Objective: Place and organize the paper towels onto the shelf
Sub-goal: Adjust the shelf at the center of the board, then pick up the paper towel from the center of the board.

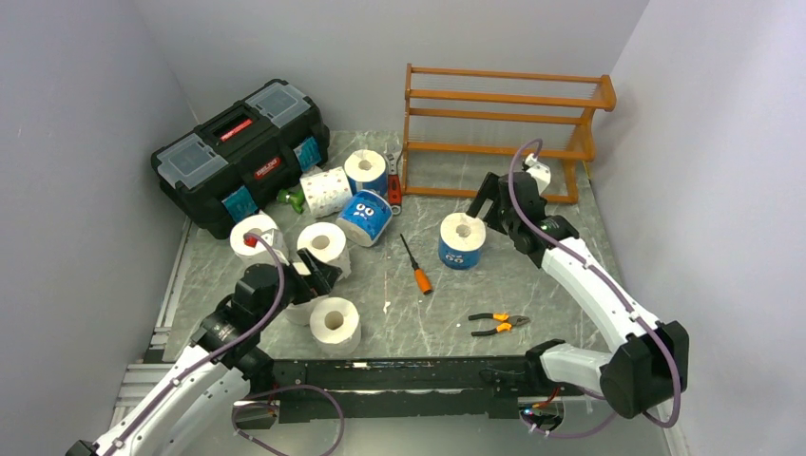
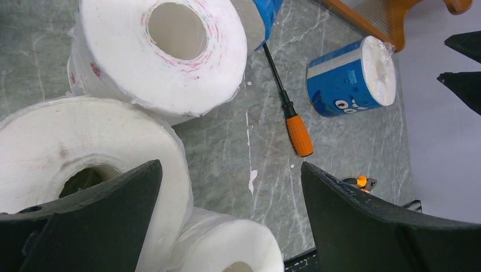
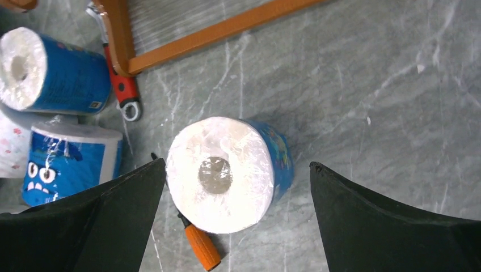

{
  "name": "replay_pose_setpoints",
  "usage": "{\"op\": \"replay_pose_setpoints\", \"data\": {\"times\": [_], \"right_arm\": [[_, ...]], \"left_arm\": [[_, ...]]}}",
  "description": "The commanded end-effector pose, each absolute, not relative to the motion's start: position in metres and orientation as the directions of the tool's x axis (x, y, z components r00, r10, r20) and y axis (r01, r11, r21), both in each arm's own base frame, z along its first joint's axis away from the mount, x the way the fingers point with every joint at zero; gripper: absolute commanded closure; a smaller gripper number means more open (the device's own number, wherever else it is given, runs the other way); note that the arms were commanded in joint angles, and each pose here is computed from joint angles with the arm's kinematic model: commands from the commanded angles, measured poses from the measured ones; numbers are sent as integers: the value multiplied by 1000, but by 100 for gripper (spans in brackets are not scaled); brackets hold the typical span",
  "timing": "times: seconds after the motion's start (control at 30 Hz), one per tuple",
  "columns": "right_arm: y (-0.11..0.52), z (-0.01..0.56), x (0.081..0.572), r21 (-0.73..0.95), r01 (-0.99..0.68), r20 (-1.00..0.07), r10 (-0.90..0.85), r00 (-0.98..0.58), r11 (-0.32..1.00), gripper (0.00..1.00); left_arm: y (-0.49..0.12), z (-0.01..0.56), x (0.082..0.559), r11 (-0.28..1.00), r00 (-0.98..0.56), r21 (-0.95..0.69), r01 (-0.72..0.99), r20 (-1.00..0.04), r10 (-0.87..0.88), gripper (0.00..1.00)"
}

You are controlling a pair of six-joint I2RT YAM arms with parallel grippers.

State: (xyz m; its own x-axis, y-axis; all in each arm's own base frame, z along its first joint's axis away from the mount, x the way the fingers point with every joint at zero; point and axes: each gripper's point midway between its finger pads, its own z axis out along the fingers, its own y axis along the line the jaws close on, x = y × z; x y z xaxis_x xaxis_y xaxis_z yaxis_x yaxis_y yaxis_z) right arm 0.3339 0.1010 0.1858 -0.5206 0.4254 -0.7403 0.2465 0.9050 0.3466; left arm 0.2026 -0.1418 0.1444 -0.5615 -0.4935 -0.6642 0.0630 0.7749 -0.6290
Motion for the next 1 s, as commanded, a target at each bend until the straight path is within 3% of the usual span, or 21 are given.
{"op": "replay_pose_setpoints", "data": {"times": [0.0,0.23,0.57,0.97], "right_arm": [[88,180,329,367,398,-679,534,-503,841,1],[109,168,316,521,289,-642,591,-488,803,5],[111,136,315,486,308,-611,570,-550,818,25],[117,115,321,462,309,-592,549,-590,831,30]], "left_arm": [[-143,145,206,775,-557,-629,65,-667,-495,1],[-148,142,205,764,-580,-642,61,-646,-496,0],[-154,132,203,752,-611,-657,55,-618,-495,1],[-153,128,201,756,-619,-653,47,-614,-491,1]]}}
